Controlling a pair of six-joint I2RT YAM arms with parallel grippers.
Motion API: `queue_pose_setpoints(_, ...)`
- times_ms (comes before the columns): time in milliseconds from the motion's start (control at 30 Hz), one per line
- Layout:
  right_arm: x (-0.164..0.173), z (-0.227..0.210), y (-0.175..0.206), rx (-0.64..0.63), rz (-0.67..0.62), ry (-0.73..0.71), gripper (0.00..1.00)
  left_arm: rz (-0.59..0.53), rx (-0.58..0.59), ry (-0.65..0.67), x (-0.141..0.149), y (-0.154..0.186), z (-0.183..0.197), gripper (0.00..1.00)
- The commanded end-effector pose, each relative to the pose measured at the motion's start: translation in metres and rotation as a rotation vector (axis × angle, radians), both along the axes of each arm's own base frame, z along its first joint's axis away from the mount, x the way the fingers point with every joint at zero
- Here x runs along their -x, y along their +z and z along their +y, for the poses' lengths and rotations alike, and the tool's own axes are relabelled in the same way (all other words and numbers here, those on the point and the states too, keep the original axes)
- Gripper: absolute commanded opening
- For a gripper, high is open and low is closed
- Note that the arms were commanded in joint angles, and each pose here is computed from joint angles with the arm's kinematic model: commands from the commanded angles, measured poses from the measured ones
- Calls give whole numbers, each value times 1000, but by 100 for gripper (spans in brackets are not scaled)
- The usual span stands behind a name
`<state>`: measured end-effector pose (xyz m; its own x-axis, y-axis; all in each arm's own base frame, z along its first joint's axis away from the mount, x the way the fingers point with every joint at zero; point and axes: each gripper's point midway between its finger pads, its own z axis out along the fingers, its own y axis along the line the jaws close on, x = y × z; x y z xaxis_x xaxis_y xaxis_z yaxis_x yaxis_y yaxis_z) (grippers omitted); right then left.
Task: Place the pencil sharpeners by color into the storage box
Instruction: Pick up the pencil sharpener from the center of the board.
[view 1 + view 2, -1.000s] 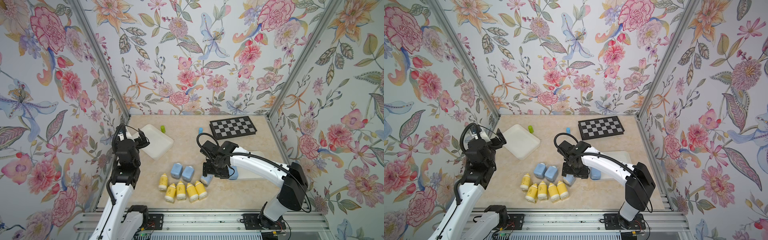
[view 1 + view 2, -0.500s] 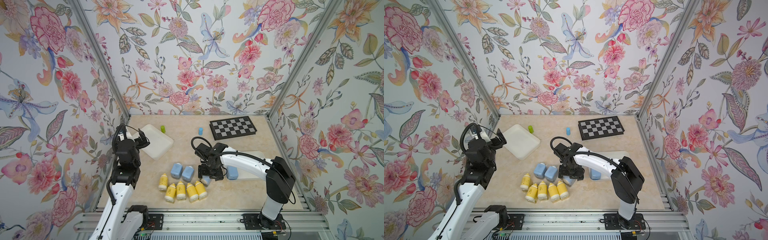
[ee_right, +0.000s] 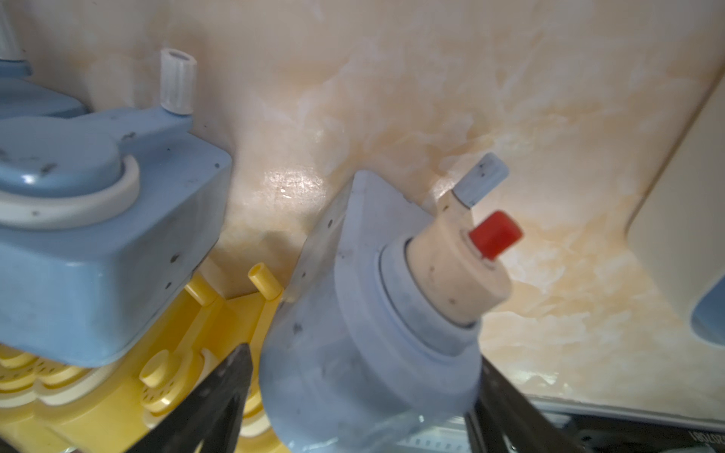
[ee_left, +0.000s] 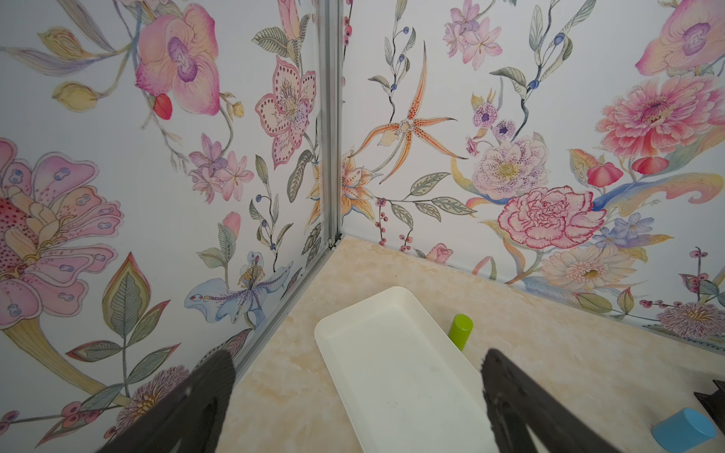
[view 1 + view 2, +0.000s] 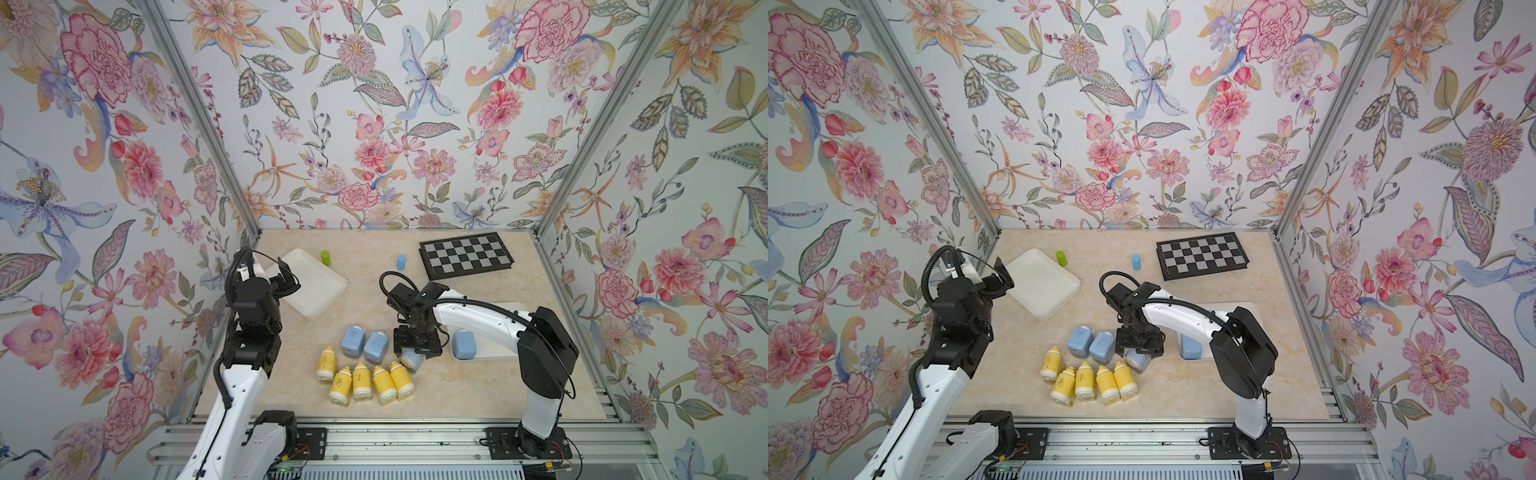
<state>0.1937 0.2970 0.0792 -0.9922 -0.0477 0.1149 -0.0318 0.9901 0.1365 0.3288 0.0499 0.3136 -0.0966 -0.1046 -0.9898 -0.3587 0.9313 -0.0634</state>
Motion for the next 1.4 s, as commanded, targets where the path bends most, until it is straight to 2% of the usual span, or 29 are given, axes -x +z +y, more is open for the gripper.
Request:
queue_pose_setpoints(0,-5,5,2,-9,3,7,81,6,-11,-21,-2,-3,-5,99)
queue_pose_setpoints(400,-9,2,-6,5,8,34,72,13,-13,-27,-3,-6,-7,99)
queue_pose_setpoints(767,-13,-7,-14,32,15,74,57,18,-16,-25,-4,-7,-6,100)
queue_pose_setpoints(933,-13,-13,-20,61,25,100,56,22,-19,-28,-4,-8,-8,99)
queue_pose_setpoints(1200,-20,-16,-24,104,14,142,62,24,-21,-26,-4,-8,-8,99)
queue_pose_setpoints(1367,-22,-15,-26,115,13,170,57,28,-25,-27,-5,-9,-8,99)
